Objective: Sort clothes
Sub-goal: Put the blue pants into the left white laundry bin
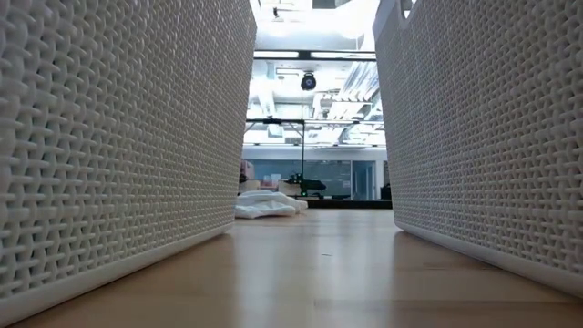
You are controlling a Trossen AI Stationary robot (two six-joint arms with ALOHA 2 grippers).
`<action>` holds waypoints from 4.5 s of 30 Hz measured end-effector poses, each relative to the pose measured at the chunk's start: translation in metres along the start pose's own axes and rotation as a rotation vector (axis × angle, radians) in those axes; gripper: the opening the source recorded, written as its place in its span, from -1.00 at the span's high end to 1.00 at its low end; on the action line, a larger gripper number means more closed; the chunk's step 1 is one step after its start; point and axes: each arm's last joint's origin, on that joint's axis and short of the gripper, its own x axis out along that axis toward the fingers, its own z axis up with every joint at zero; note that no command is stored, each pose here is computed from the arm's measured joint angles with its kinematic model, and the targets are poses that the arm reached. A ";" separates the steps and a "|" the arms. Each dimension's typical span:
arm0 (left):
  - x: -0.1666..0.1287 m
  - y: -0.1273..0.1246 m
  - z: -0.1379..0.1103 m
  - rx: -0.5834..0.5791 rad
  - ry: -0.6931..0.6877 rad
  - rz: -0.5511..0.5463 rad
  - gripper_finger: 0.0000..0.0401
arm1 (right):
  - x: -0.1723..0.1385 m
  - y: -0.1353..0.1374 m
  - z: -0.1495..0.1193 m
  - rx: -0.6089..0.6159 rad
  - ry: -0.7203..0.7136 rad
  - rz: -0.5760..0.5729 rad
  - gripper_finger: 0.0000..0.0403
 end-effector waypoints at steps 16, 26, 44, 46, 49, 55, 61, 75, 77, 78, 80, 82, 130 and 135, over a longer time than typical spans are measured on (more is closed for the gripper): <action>0.140 0.054 -0.122 -0.510 0.168 -0.134 0.57 | -0.011 0.006 -0.002 -0.037 -0.020 0.037 -0.29; 0.057 0.051 -0.073 -0.596 -0.156 -0.378 -0.05 | -0.011 0.006 -0.002 -0.039 -0.020 0.034 -0.29; -0.039 0.055 -0.124 -0.851 0.436 0.246 0.09 | 0.017 -0.007 0.001 0.131 0.077 0.036 -0.29; -0.047 0.052 -0.124 -0.897 0.501 0.285 0.16 | 0.024 -0.009 0.003 0.133 0.089 0.033 -0.29; -0.049 0.046 -0.118 -0.829 0.400 0.285 0.28 | 0.033 -0.008 0.005 0.149 0.089 0.024 -0.29; -0.018 0.043 -0.123 -0.664 0.327 0.414 0.40 | 0.048 0.001 0.005 0.120 0.109 0.041 -0.29; 0.018 0.054 -0.139 -0.565 0.362 0.565 0.41 | 0.055 0.013 0.000 0.042 0.153 0.092 -0.29; 0.099 0.072 -0.133 -0.186 0.050 0.498 0.42 | 0.063 0.016 0.015 0.024 0.033 0.072 -0.29; 0.101 0.076 -0.136 -0.194 0.030 0.561 0.42 | 0.063 0.016 0.015 0.024 0.034 0.077 -0.29; 0.102 0.078 -0.136 -0.198 0.021 0.585 0.42 | 0.063 0.016 0.015 0.023 0.035 0.077 -0.29; 0.104 0.079 -0.137 -0.187 0.007 0.626 0.42 | 0.063 0.017 0.015 0.022 0.035 0.078 -0.29; 0.106 0.074 -0.135 -0.131 -0.032 0.627 0.47 | 0.062 0.018 0.014 0.020 0.035 0.080 -0.29; 0.101 0.043 -0.188 -0.560 -0.426 0.912 0.19 | 0.069 0.020 0.011 -0.074 0.056 0.061 -0.29; 0.105 0.043 -0.191 -0.401 -0.601 0.961 0.83 | 0.069 0.021 0.011 -0.062 0.057 0.069 -0.29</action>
